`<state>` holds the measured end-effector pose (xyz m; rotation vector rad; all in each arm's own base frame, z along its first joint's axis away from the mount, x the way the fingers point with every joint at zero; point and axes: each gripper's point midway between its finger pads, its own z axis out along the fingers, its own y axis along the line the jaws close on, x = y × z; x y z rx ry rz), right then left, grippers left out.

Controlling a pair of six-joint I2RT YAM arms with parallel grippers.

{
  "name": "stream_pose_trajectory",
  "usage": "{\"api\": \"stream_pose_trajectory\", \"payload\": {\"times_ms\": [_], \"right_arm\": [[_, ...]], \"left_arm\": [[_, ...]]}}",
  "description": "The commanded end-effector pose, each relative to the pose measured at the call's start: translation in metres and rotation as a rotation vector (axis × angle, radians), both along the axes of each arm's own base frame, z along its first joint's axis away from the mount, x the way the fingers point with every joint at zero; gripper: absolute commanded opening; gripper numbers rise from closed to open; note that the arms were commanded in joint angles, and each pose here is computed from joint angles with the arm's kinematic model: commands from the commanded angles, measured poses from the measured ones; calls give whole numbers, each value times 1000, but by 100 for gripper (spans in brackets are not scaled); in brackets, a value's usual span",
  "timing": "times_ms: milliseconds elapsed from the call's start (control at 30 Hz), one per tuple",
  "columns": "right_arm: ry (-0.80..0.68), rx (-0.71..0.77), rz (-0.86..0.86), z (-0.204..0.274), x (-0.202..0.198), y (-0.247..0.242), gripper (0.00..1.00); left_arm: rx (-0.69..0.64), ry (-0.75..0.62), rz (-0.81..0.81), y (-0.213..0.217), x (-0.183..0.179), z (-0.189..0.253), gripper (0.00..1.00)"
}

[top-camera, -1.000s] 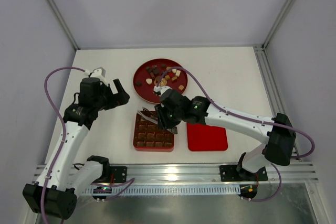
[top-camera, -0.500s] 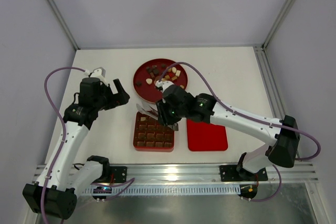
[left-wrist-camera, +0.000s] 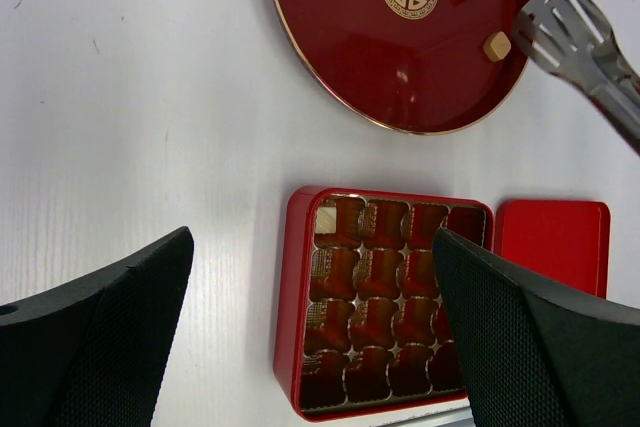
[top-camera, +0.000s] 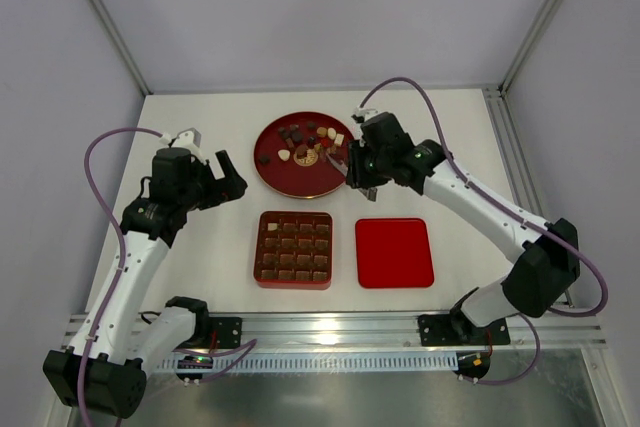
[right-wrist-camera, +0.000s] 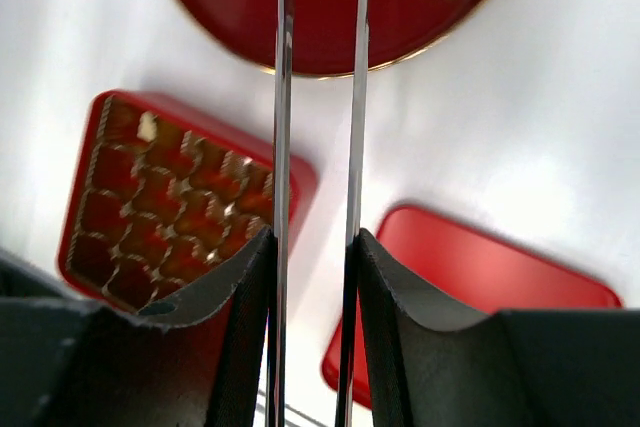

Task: Pack the chocolate

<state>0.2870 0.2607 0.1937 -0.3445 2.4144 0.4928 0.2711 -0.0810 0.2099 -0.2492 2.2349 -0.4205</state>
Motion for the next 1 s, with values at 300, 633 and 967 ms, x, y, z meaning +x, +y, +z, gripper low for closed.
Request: {"api": "stream_pose_trajectory", "payload": {"times_ms": [300, 633, 967], "right_arm": [[-5, -104, -91, -20, 85, -39, 39], [13, -113, -81, -29, 103, -31, 39], [5, -102, -84, -28, 108, -27, 39]], "left_arm": [[2, -31, -20, -1, -1, 7, 100], [2, -28, -20, -1, -1, 6, 100], [3, -25, -20, -1, -1, 5, 100]]}}
